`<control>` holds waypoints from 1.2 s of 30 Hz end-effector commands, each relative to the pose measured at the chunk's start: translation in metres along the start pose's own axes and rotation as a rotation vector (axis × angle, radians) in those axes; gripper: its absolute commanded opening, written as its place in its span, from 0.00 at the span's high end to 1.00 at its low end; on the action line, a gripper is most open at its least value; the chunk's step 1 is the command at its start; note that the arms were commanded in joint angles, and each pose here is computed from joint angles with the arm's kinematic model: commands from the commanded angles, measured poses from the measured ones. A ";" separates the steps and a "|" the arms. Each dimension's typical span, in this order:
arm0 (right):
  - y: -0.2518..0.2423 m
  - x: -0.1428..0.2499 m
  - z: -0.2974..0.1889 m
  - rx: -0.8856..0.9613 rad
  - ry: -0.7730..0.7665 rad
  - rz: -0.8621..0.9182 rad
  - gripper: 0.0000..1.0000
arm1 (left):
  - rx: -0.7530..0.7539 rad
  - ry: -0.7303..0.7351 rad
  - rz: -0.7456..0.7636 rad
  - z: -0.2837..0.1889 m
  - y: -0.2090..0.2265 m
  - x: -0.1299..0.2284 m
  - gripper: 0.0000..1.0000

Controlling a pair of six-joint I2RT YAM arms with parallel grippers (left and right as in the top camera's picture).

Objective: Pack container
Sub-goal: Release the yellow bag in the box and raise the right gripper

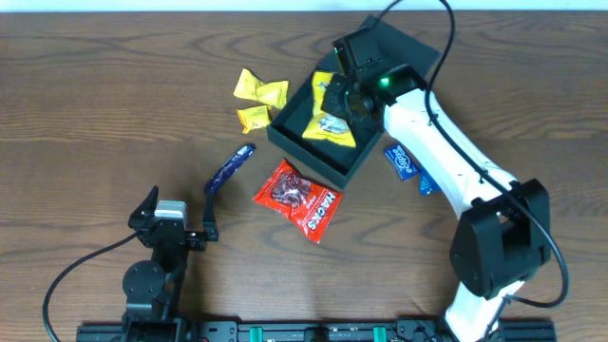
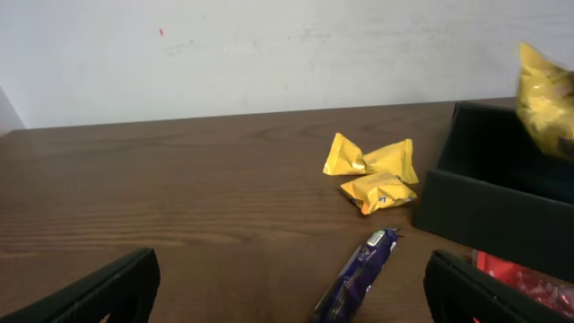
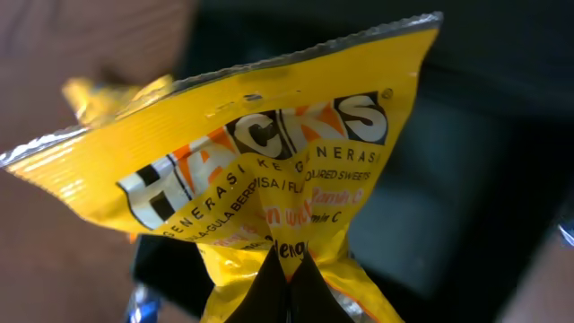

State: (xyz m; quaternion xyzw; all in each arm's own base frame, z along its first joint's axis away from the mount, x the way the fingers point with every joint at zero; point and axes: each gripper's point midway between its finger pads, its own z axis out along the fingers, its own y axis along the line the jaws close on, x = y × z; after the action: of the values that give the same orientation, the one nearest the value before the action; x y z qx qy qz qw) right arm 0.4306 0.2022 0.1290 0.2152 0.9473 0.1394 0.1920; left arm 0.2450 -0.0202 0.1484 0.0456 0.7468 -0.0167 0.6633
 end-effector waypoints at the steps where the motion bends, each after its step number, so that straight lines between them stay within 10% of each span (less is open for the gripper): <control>1: -0.006 -0.017 -0.015 0.039 -0.109 0.240 0.99 | 0.005 0.055 -0.004 0.000 -0.001 0.016 0.05; 13: -0.035 0.011 0.006 0.127 -0.070 0.516 0.98 | 0.005 0.055 -0.004 0.000 -0.001 0.016 0.05; 27: -0.086 0.037 0.029 0.273 -0.040 0.432 0.99 | 0.005 0.055 -0.004 0.000 -0.001 0.016 0.05; 33: -0.097 0.033 0.029 0.309 -0.079 0.425 0.89 | 0.005 0.055 -0.004 0.000 -0.001 0.016 0.05; 36: -0.098 0.031 0.030 0.316 -0.093 0.424 0.67 | 0.005 0.055 -0.004 0.000 -0.001 0.016 0.05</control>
State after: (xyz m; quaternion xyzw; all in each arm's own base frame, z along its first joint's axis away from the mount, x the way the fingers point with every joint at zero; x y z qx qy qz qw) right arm 0.3788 0.1487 0.0510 0.4398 0.8867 0.0314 0.1393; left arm 0.2450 -0.0203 0.1484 0.0458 0.7468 -0.0169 0.6633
